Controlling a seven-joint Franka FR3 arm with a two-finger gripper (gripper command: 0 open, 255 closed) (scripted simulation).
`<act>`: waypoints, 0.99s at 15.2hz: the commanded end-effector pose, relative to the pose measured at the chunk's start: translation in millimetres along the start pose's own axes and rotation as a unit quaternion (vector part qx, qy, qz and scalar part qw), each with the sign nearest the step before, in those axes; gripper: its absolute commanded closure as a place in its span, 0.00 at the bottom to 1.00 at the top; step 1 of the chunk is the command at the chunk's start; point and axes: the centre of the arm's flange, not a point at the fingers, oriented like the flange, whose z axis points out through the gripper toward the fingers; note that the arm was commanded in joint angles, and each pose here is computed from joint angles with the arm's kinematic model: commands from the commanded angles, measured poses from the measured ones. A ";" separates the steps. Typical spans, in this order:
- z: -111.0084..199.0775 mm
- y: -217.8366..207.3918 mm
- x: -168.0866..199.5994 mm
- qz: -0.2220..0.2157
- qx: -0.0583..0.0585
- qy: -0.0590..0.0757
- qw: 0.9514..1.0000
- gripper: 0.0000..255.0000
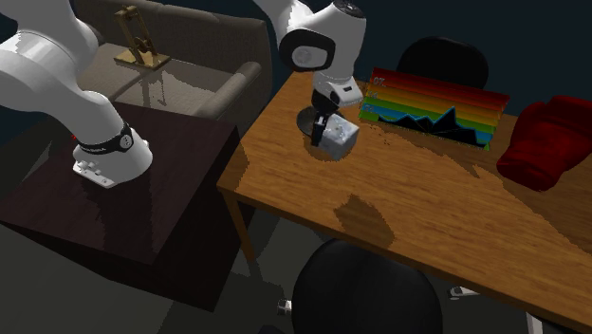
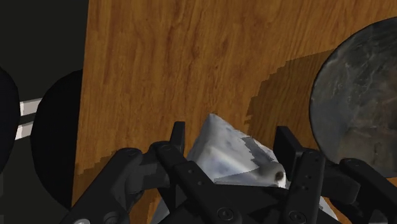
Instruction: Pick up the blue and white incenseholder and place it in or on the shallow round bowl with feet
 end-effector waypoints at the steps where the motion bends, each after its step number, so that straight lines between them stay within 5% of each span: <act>1: -6.6 0.9 -1.8 0.000 0.000 0.000 1.000 1.00; 15: -10.6 -173.7 -62.2 0.000 0.000 0.000 1.000 1.00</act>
